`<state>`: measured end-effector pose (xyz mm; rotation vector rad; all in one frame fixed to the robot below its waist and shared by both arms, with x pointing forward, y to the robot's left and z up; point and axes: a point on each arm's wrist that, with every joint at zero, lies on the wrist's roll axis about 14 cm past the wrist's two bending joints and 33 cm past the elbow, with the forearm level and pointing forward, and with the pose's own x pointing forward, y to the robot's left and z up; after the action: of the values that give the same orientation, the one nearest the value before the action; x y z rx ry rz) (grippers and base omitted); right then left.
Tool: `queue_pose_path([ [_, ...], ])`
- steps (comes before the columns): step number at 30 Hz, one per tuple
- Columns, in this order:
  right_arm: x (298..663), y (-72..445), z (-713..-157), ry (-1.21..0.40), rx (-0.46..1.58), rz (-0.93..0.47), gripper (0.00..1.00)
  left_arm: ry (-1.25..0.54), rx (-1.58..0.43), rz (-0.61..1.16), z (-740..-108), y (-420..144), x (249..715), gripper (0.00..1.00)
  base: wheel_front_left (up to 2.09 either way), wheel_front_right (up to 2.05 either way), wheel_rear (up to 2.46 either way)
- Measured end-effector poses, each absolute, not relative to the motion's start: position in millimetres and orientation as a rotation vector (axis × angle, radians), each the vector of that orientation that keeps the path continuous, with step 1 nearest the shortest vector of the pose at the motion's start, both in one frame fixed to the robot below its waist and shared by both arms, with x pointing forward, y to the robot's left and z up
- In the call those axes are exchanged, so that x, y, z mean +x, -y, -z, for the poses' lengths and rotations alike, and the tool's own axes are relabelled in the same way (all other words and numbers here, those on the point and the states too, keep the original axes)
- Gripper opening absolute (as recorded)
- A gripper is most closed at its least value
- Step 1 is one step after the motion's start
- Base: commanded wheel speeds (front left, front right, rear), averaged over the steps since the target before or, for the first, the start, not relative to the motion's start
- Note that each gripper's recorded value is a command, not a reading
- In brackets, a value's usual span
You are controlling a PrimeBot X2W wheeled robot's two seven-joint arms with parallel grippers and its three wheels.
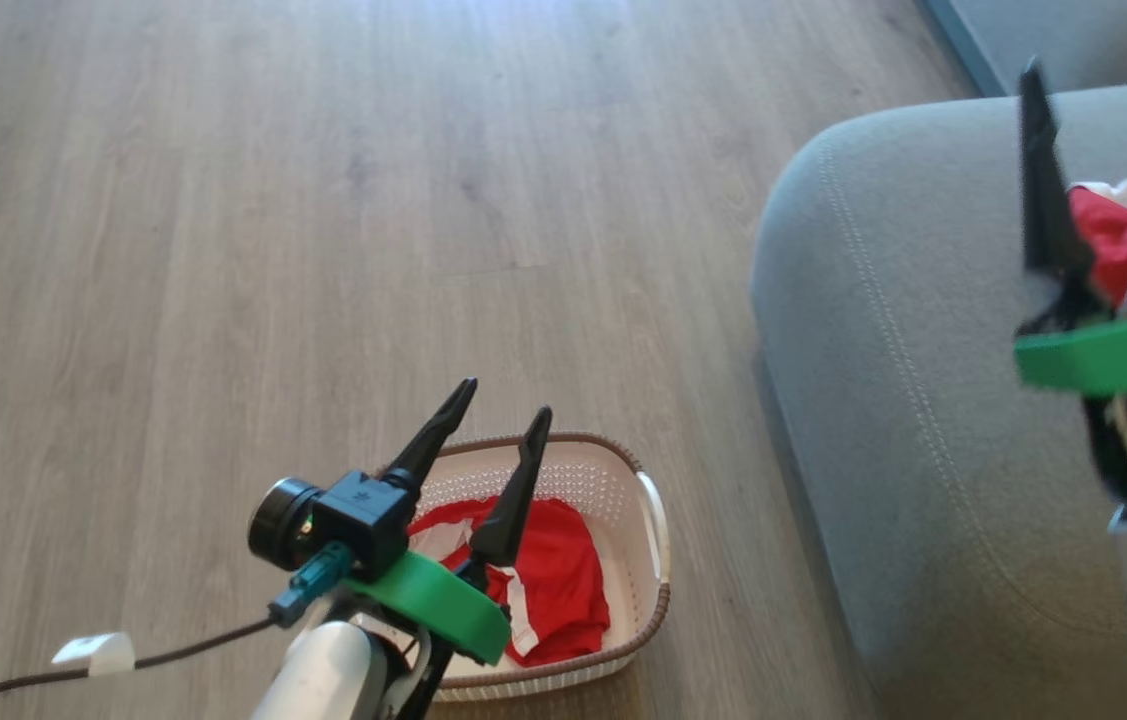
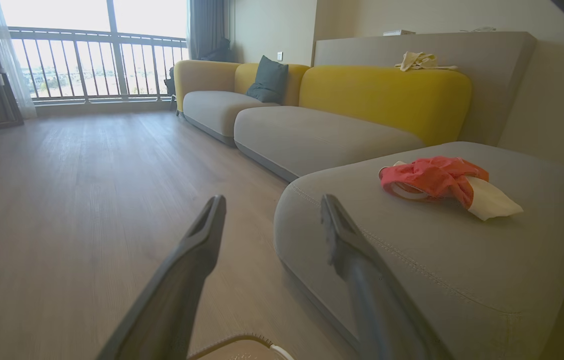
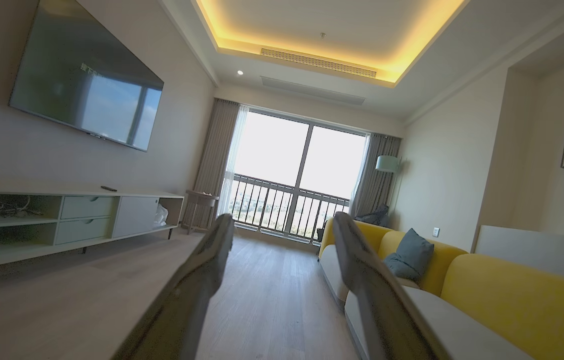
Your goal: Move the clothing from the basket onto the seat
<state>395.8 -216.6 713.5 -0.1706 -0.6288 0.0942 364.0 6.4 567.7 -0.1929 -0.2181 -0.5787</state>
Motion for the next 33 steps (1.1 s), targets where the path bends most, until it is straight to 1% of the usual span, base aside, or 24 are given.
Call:
queue_pose_path([
  [4,395,201,-680,0.556,-0.105,-0.121,1.0,0.225,-0.193,0.494,-569,-29,369,1.0,0.0,0.0,0.0],
  [8,397,183,-658,0.508,-0.048,-0.148,1.0,0.228,-0.185,0.404,-568,-54,372,1.0,0.0,0.0,0.0],
  [13,398,160,-632,0.44,0.001,-0.196,1.0,0.185,-0.16,0.263,-551,-90,372,1.0,0.0,0.0,0.0],
  [21,391,124,-581,0.294,0.053,-0.268,1.0,0.161,-0.146,0.036,-538,-148,358,1.0,0.0,0.0,0.0],
  [23,387,115,-567,0.253,0.052,-0.291,1.0,0.153,-0.14,0.007,-535,-155,355,1.0,0.0,0.0,0.0],
  [26,384,114,-549,0.197,0.059,-0.29,1.0,0.116,-0.125,-0.038,-522,-165,351,1.0,0.0,0.0,0.0],
  [33,376,114,-521,0.116,0.071,-0.273,1.0,0.076,-0.095,-0.059,-508,-167,347,1.0,0.0,0.0,0.0],
])
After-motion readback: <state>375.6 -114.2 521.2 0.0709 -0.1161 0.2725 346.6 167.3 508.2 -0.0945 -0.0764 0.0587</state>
